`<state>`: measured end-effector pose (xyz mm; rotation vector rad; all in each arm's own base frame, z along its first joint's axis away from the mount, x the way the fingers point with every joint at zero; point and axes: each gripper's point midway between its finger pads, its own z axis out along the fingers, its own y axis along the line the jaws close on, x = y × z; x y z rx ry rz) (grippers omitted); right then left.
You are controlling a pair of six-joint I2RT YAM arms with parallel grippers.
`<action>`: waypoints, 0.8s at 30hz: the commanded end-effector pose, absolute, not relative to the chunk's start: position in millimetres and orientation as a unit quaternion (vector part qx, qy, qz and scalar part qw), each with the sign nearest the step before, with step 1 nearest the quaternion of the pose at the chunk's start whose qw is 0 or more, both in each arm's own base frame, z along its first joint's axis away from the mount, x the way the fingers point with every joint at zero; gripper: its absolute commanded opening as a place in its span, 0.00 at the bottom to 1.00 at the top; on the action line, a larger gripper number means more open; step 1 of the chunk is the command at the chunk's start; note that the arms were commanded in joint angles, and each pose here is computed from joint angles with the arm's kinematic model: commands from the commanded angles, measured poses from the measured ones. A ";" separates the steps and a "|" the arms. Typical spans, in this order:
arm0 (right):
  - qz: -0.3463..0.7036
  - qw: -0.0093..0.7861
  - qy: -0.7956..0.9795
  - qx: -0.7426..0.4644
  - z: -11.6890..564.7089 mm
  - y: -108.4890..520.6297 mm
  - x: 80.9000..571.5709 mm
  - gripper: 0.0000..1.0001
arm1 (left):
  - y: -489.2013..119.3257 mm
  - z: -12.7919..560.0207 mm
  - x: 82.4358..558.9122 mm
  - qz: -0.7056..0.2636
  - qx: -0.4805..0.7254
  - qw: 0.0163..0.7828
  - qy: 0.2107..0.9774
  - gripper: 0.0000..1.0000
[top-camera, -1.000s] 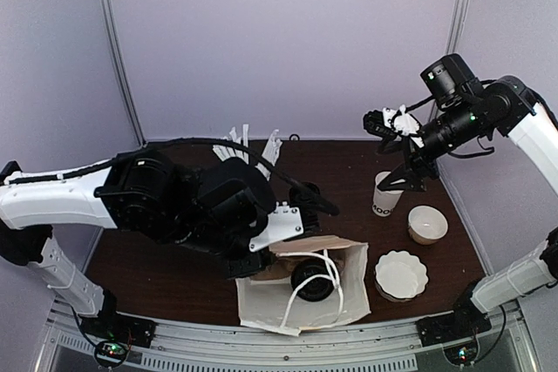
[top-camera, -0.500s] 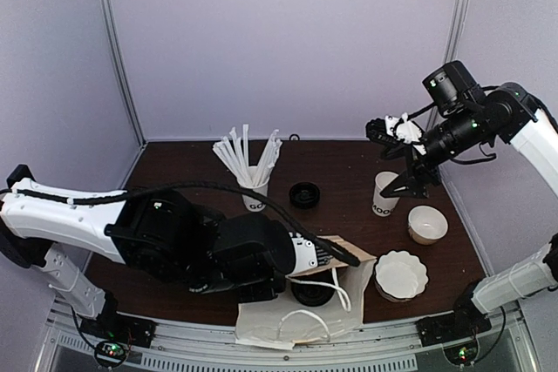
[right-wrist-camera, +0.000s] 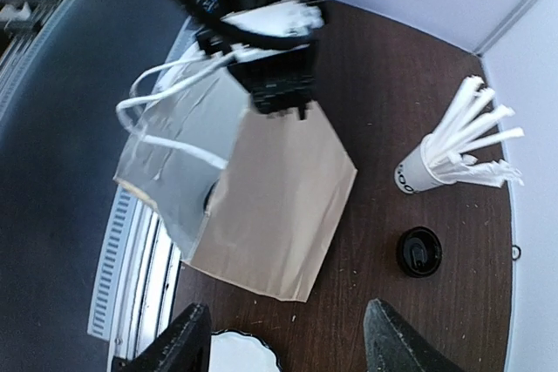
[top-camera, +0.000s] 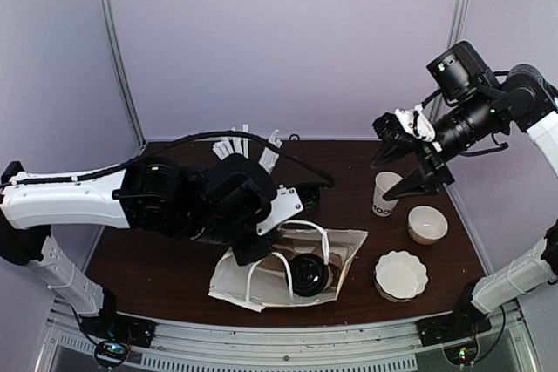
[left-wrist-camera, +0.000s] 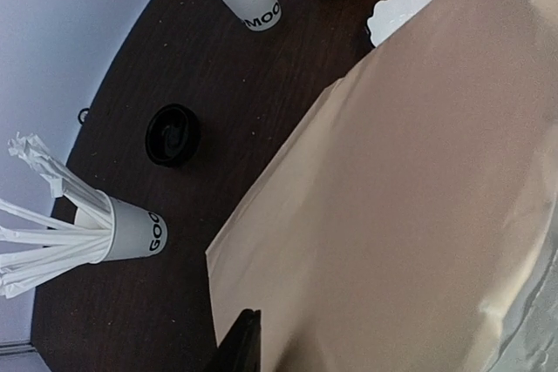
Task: Pack the takeout coffee
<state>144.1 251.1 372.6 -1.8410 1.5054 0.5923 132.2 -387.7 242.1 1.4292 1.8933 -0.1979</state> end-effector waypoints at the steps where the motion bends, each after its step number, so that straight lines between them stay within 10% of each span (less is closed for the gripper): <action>1: 0.188 0.245 0.524 -0.794 331.4 259.7 120.8 0.60 | -409.1 254.7 117.0 -0.167 0.548 0.365 0.734 0.22; 9: 0.119 0.238 0.418 -0.868 370.9 264.2 86.4 0.59 | -417.1 261.0 118.7 -0.177 0.531 0.357 0.748 0.01; 19: 0.019 0.260 0.341 -0.903 360.6 289.6 49.2 0.56 | -394.0 278.1 130.7 -0.144 0.477 0.357 0.790 0.00; 24: -0.056 0.233 0.347 -0.907 326.0 303.6 64.4 0.33 | -388.0 274.5 132.0 -0.132 0.476 0.356 0.793 0.00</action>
